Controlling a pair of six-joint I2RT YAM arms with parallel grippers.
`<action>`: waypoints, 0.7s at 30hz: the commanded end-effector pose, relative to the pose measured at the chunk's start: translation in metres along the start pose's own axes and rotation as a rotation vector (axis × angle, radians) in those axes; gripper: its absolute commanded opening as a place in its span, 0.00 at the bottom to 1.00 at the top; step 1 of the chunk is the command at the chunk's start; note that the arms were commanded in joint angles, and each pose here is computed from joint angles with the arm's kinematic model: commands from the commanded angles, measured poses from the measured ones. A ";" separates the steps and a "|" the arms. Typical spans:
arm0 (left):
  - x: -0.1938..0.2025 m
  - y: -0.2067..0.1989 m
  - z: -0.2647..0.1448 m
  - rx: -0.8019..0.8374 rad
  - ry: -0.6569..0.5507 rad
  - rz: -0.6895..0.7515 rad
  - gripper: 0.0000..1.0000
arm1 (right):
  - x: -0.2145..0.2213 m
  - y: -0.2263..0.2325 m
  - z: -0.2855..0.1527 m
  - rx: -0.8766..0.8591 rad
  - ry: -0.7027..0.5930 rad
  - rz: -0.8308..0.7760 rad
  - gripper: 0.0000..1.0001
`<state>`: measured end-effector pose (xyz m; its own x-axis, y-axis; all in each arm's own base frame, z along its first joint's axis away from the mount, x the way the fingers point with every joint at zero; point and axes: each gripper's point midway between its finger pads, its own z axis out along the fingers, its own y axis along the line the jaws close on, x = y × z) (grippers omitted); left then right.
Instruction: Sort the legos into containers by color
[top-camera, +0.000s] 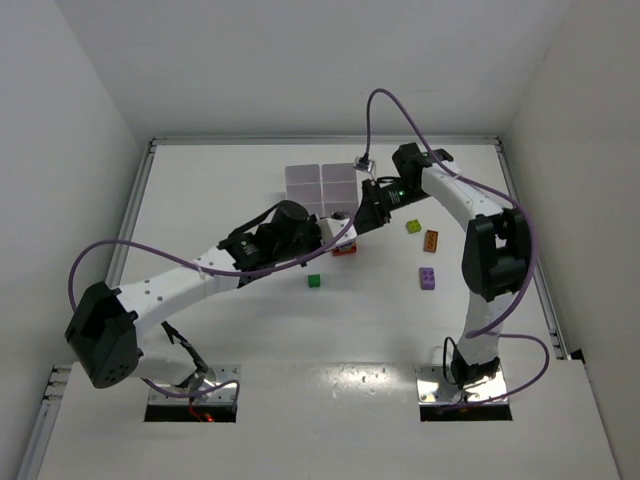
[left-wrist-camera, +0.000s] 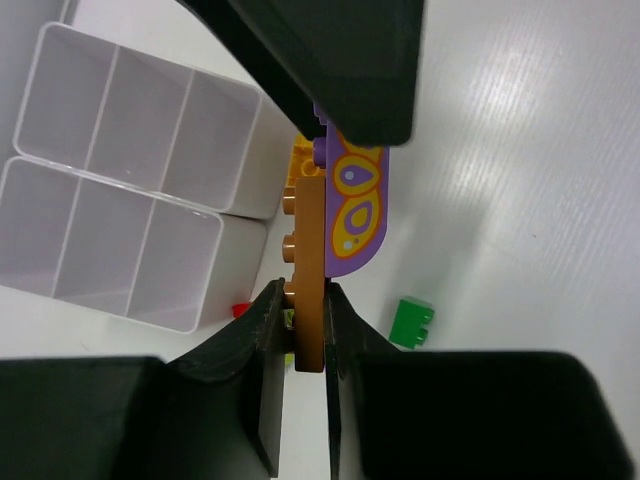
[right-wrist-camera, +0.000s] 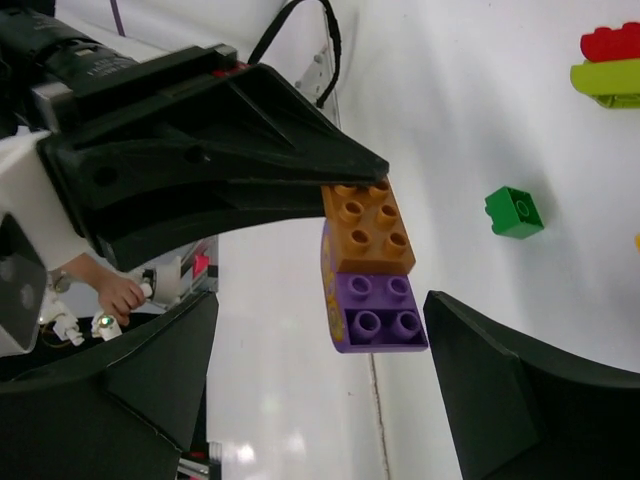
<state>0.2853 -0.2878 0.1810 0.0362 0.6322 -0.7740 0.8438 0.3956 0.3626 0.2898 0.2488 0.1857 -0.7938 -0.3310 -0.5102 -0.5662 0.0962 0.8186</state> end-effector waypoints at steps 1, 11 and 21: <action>-0.032 0.019 -0.010 -0.080 -0.113 0.015 0.00 | 0.006 -0.006 0.001 -0.005 0.008 0.018 0.85; -0.038 0.025 -0.007 -0.105 -0.134 0.053 0.00 | 0.006 -0.007 0.009 -0.013 0.018 0.027 0.64; -0.031 0.032 0.001 -0.148 -0.107 0.025 0.00 | 0.005 0.005 0.007 -0.047 -0.004 -0.049 0.04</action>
<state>0.3008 -0.2913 0.1999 0.1055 0.6117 -0.7840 0.7960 0.4206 0.4353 0.2865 0.2514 0.1682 -0.8309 -0.3405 -0.4401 -0.5009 0.1132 0.8581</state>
